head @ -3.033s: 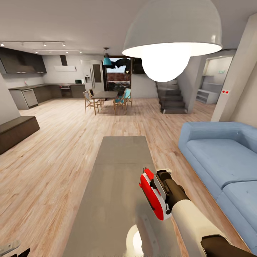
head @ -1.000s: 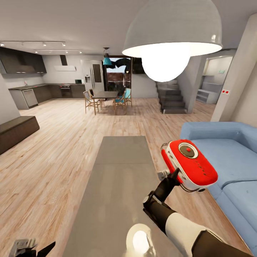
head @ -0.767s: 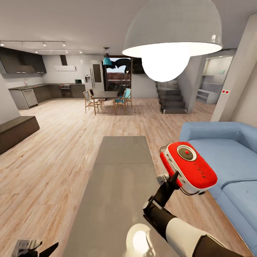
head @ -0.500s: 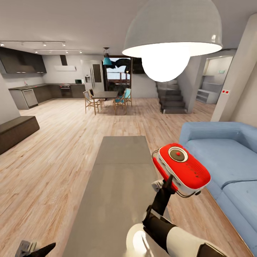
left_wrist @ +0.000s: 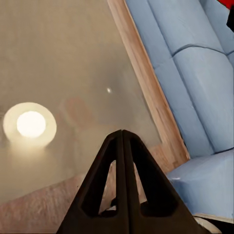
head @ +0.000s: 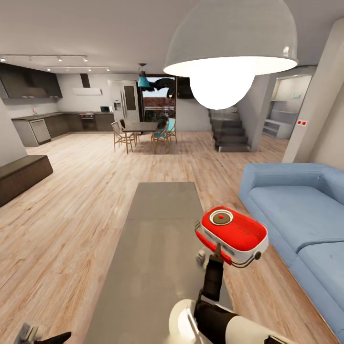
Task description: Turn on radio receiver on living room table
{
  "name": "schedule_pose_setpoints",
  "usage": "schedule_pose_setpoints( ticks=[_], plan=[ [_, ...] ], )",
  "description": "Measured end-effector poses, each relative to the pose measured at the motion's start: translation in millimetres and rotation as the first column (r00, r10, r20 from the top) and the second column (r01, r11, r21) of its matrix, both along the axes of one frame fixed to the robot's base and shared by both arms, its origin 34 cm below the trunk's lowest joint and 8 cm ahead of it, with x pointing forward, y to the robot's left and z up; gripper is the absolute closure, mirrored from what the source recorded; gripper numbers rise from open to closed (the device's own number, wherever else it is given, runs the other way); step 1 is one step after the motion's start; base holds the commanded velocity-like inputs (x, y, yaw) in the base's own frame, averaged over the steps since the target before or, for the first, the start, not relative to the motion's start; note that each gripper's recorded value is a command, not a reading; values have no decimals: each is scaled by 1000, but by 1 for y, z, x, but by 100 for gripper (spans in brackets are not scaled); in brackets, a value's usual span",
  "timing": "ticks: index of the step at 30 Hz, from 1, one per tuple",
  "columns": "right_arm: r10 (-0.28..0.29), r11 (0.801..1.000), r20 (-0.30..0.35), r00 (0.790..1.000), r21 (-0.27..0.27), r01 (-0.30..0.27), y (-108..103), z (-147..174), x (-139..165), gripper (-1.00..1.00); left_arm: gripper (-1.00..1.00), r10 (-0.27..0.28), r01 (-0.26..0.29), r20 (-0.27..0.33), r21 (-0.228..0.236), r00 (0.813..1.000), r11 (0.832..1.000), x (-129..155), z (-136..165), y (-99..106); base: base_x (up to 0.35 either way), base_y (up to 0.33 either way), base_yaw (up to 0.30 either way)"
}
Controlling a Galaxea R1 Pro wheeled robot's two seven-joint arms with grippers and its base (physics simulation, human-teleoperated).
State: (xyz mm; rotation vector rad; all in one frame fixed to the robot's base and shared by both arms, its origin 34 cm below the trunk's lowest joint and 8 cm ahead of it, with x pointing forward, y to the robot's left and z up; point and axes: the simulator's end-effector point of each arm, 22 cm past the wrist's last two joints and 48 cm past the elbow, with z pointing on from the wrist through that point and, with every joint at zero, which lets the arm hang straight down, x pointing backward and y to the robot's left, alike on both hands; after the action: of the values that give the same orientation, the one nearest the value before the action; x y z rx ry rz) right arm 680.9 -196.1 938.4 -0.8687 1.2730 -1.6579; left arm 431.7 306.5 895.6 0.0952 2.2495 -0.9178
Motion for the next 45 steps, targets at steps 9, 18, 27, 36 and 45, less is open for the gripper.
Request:
schedule_pose_setpoints(
  ticks=[9, 18, 27, 36, 45],
  plan=[
    [219, 967, -161, 962, -92, -236, 55, -34, 5, 100, 100, 35, -37, 30, 68, 999, 997, 20, 15, 38, 0, 0, 0],
    [289, 925, -321, 902, -148, -349, 79, -67, 1, 100, 100, 39, -46, 119, 53, 992, 998, 68, 48, 36, 0, 0, 0],
    [388, 845, -355, 850, -232, -483, 111, -75, -11, 100, 100, -9, 12, 79, -37, 997, 999, 112, 77, -3, 0, 0, 0],
    [465, 761, -365, 807, -301, -575, 136, -76, -22, 100, 100, -63, 68, 89, -56, 994, 996, 131, 94, -28, 0, 0, 0],
    [468, 761, -367, 804, -296, -578, 137, -77, -22, 100, 100, -64, 68, 86, -55, 994, 996, 131, 94, -28, 0, 0, 0]
  ],
)
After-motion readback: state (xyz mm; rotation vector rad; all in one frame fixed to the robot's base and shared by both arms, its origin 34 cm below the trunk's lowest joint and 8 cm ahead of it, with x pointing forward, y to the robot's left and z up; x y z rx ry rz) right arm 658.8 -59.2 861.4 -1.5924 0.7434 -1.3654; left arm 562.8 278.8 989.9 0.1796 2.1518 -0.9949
